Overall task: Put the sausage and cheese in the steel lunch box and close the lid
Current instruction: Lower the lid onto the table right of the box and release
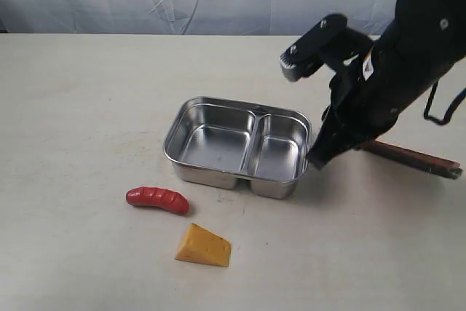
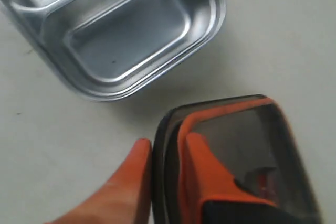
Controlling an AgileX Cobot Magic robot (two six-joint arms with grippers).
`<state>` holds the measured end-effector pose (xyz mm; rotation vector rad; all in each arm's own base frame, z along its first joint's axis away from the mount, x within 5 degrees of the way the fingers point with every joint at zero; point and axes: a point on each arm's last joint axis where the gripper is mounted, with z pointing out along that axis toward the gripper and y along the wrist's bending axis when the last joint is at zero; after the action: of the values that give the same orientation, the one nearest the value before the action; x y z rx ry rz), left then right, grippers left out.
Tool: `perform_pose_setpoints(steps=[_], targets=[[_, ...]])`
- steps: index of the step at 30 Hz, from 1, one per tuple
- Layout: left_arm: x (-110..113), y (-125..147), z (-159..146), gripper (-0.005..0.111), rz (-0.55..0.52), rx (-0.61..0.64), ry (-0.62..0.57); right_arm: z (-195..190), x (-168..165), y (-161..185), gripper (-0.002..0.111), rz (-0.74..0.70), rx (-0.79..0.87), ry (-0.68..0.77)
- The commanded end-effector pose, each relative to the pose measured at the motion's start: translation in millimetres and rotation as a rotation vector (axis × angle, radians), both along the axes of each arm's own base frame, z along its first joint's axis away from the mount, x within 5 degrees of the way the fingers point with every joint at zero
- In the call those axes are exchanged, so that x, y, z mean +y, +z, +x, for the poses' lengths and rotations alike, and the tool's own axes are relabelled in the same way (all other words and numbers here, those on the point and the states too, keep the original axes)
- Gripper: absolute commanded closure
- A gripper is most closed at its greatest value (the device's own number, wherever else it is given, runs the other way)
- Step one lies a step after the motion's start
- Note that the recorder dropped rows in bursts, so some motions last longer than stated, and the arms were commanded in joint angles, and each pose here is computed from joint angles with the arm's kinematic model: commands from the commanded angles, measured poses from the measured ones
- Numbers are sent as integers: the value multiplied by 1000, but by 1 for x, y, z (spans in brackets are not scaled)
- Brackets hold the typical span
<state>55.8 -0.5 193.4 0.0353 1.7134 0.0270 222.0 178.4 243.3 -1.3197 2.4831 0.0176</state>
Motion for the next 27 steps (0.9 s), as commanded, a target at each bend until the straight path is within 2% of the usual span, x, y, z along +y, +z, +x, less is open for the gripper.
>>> perform_pose_setpoints(steps=[1,8,14,21,27], targets=[[0,0,0,107,1,-13,-1,-29,12,-27,109,60,145,-21],[0,0,0,107,1,-13,-1,-45,27,-36,109,177,180,-40],[0,0,0,107,1,-13,-1,-49,29,-38,108,181,237,-60],[0,0,0,107,1,-13,-1,-54,27,-39,72,160,287,-66],[0,0,0,107,1,-13,-1,-56,26,-37,70,157,305,-64]])
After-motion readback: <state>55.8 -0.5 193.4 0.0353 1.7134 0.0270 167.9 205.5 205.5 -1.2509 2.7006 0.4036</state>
